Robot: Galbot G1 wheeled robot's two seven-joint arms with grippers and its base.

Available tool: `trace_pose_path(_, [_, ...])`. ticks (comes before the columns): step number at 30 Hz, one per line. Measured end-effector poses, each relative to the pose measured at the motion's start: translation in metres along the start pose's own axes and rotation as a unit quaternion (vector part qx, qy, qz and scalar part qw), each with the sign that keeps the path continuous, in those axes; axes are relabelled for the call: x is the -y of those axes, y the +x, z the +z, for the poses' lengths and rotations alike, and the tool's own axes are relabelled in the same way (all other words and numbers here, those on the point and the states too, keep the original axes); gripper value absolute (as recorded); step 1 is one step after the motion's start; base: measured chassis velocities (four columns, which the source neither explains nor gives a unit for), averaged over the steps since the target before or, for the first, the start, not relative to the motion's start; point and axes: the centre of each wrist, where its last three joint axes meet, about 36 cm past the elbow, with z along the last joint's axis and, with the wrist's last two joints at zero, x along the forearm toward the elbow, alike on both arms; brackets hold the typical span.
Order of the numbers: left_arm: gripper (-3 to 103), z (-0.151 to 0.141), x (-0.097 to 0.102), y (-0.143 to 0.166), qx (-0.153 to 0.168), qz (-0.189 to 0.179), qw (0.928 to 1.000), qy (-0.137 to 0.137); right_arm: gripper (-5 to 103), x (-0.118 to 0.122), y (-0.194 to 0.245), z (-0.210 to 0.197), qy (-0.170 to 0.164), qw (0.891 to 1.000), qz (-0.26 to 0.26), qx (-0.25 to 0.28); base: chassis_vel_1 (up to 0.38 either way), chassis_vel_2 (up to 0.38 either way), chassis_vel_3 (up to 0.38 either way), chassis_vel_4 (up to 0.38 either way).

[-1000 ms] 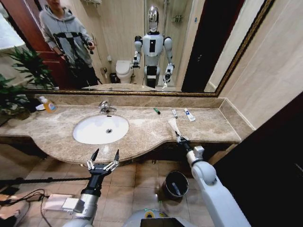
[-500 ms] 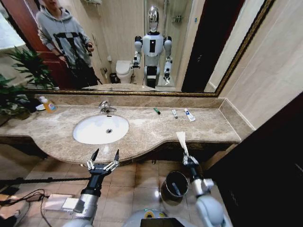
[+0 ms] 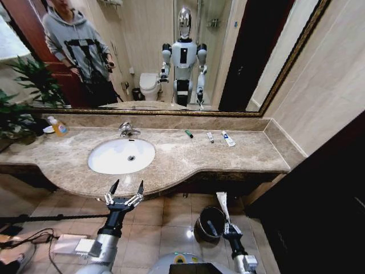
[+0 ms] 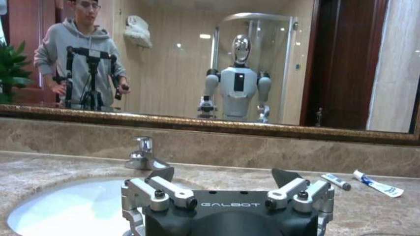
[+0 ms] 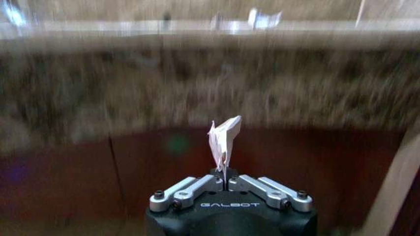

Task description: Pick up the trash from the sink and place it in the trash bin.

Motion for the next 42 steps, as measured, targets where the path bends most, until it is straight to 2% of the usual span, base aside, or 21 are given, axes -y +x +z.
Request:
trace_pose_path(4, [100,0.000,0.000,0.000,0.000,0.000,1.0000,0.000,0,0.003,-0.017,0.019,0.023,0.999,-0.019,-0.040,0.000,0.000,0.000,0.000])
trace_pose_path(6, [100,0.000,0.000,0.000,0.000,0.000,1.0000,0.000,0,0.003,-0.020,0.020,0.024,0.998,-0.022,-0.046,0.000,0.000,0.000,0.000])
trace_pose_path(9, [100,0.000,0.000,0.000,0.000,0.000,1.0000,0.000,0,0.004,-0.042,0.036,0.022,0.994,-0.029,-0.098,0.000,0.000,0.000,0.000])
trace_pose_path(18, [100,0.000,0.000,0.000,0.000,0.000,1.0000,0.000,0,0.018,-0.081,0.079,0.036,0.987,-0.026,-0.156,0.000,0.000,0.000,0.000])
trace_pose_path(20, [100,0.000,0.000,0.000,0.000,0.000,1.0000,0.000,0,0.022,-0.090,0.094,0.027,0.980,-0.022,-0.196,0.000,0.000,0.000,0.000])
trace_pose_path(21, [100,0.000,0.000,0.000,0.000,0.000,1.0000,0.000,0,0.022,-0.090,0.094,0.027,0.980,-0.022,-0.196,0.000,0.000,0.000,0.000])
trace_pose_path(23, [100,0.000,0.000,0.000,0.000,0.000,1.0000,0.000,0,0.026,-0.107,0.112,0.018,0.972,-0.013,-0.236,0.000,0.000,0.000,0.000])
trace_pose_path(25, [100,0.000,0.000,0.000,0.000,0.000,1.0000,0.000,0,0.028,-0.115,0.116,0.016,0.967,-0.011,-0.252,0.000,0.000,0.000,0.000])
trace_pose_path(30, [100,0.000,0.000,0.000,0.000,0.000,1.0000,0.000,0,0.031,-0.136,0.119,0.016,0.961,-0.011,-0.275,0.000,0.000,0.000,0.000])
trace_pose_path(35, [100,0.000,0.000,0.000,0.000,0.000,1.0000,0.000,0,0.034,-0.163,0.123,0.031,0.954,-0.011,-0.297,0.000,0.000,0.000,0.000])
trace_pose_path(42, [100,0.000,0.000,0.000,0.000,0.000,1.0000,0.000,0,0.036,-0.170,0.128,0.040,0.949,-0.018,-0.312,0.000,0.000,0.000,0.000])
